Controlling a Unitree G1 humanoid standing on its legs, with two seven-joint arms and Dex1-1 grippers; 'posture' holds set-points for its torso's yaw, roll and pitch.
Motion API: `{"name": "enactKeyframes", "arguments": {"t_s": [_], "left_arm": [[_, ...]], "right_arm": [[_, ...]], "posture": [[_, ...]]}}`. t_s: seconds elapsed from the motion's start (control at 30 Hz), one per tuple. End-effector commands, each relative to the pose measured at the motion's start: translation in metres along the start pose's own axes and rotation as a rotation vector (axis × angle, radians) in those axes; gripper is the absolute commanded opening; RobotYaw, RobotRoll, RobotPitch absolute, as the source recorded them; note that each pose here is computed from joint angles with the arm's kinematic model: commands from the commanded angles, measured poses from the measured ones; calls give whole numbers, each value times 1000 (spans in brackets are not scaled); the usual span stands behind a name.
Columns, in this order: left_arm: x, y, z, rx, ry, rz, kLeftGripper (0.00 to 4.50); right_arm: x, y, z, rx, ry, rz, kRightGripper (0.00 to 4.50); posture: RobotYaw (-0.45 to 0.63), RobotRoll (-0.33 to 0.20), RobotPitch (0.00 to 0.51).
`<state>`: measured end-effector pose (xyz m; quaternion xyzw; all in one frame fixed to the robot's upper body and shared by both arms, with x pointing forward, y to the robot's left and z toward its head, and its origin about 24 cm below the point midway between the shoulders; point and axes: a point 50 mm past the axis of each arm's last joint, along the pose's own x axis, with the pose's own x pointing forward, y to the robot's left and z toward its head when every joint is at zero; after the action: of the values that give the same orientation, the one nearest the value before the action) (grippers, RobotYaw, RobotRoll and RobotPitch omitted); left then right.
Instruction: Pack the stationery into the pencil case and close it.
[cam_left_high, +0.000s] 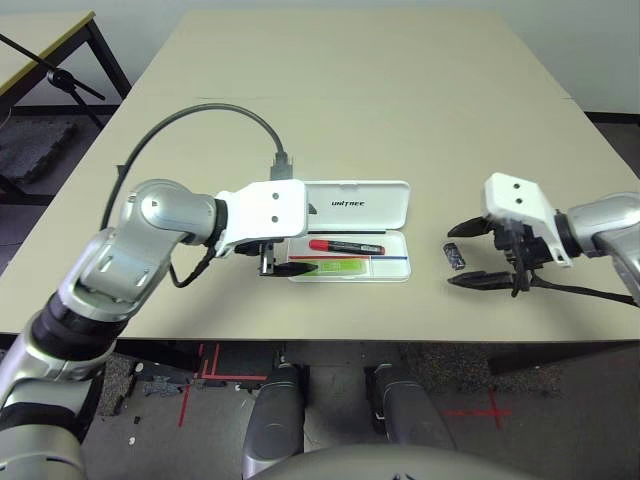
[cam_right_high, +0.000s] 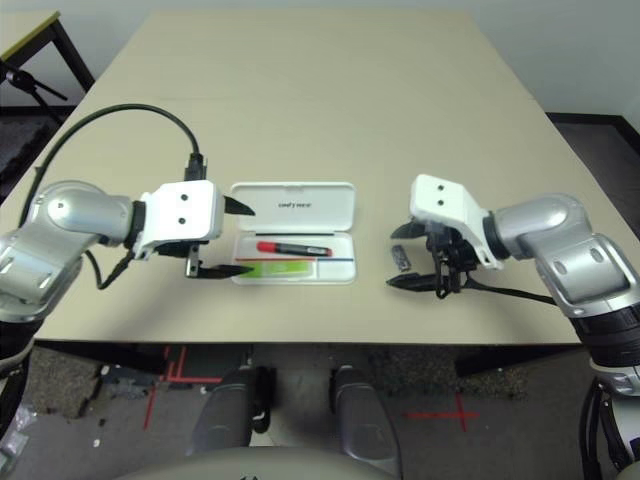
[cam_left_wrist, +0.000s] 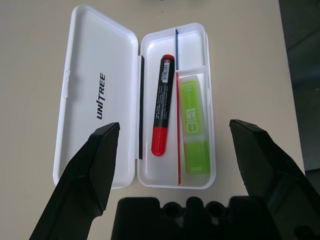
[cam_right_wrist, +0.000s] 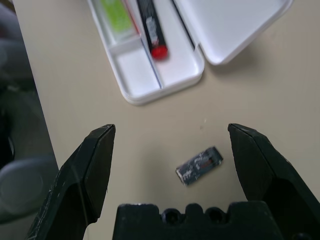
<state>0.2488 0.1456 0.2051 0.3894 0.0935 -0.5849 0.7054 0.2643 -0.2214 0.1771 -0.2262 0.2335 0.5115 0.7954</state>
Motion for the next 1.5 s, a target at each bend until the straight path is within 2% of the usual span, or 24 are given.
{"name": "enactKeyframes", "arguments": {"t_s": [0.03, 0.23, 0.37, 0.43, 0.57, 0.77, 1.2, 1.33, 1.5], "left_arm": [[2, -5, 0, -3, -14, -17, 4434], [4, -7, -2, -10, -22, -24, 4434], [6, -7, -4, -6, -19, -30, 4434], [7, -7, -4, -3, -20, -34, 4434], [9, -7, -3, 4, -28, -45, 4434], [12, -7, -3, 10, -32, -50, 4434], [11, -8, 1, 30, -28, -43, 4434], [10, -8, 3, 36, -28, -38, 4500], [9, -8, 3, 41, -25, -37, 4500]], "right_arm": [[0, 1, 7, 94, -24, -113, 4500], [11, -1, 7, 330, 103, -356, 4500], [20, 1, 8, 488, 131, -521, 4500], [25, 7, 5, 520, 144, -554, 4500], [35, 20, -8, 525, 187, -562, 4500], [38, 25, -26, 559, 265, -598, 4500], [49, 25, -26, 553, 300, -564, 4500], [50, 27, -28, 560, 306, -555, 3551], [51, 27, -32, 568, 319, -551, 1632]], "posture": [[23, 0, 133], [-1, 0, 142], [-8, 0, 144], [-15, 0, 146], [-28, 0, 147], [-27, 0, 143], [-9, 0, 141], [-6, 0, 139], [-8, 0, 138]]}}
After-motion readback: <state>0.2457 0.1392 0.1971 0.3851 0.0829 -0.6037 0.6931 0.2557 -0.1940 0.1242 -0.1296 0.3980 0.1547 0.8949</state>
